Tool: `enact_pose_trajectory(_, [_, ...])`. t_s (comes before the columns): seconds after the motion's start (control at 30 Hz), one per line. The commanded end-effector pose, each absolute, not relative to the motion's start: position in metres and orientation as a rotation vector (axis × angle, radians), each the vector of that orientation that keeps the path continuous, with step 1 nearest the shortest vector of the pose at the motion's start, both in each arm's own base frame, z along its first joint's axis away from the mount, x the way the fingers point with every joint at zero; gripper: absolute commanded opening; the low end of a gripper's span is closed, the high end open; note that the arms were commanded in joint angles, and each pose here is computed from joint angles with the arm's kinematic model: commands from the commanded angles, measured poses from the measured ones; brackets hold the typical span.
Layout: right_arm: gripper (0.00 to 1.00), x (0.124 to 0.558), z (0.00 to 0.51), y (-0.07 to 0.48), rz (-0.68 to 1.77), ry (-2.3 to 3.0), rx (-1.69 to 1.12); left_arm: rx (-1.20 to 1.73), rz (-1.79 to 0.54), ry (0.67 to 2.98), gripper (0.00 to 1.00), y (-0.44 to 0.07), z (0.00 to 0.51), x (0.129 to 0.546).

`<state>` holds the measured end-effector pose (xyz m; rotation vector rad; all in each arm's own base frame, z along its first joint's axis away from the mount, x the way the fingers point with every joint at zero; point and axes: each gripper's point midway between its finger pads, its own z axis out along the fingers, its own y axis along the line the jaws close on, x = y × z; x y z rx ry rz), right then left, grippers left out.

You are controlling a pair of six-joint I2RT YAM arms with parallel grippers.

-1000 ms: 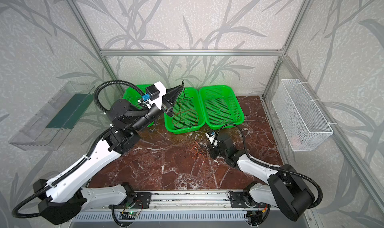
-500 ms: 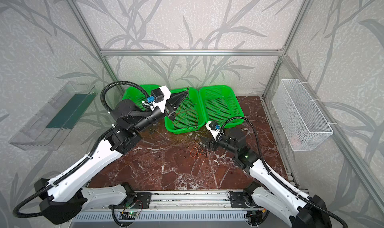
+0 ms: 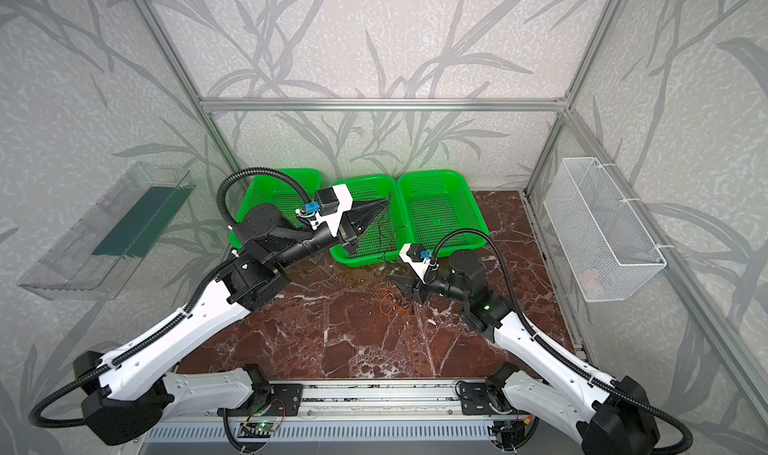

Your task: Untangle the cables

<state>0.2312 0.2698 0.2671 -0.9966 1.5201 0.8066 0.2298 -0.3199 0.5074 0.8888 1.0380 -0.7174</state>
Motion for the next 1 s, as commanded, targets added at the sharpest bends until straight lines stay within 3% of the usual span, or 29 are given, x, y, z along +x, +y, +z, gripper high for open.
enact_pose_trajectory(0.0, [0.48,0.227,0.278,0.275,0.826,1.458,-1.018,0.891,-0.738,1.018,0.0,-0.32,0.51,0.224])
enact_pose_trajectory(0.4, [0.17,0.222,0.272,0.269,0.819,1.472,-1.005,0.876,-0.694,1.012,0.0,-0.314,0.513,0.226])
enact_pose_trajectory(0.73, [0.16,0.216,0.225,0.259,0.813,1.574,-0.995,0.866,-0.667,0.973,0.0,-0.304,0.538,0.219])
enact_pose_trajectory(0.97, [0.24,0.217,0.229,0.257,0.789,1.554,-0.997,0.908,-0.758,0.972,0.0,-0.312,0.531,0.21])
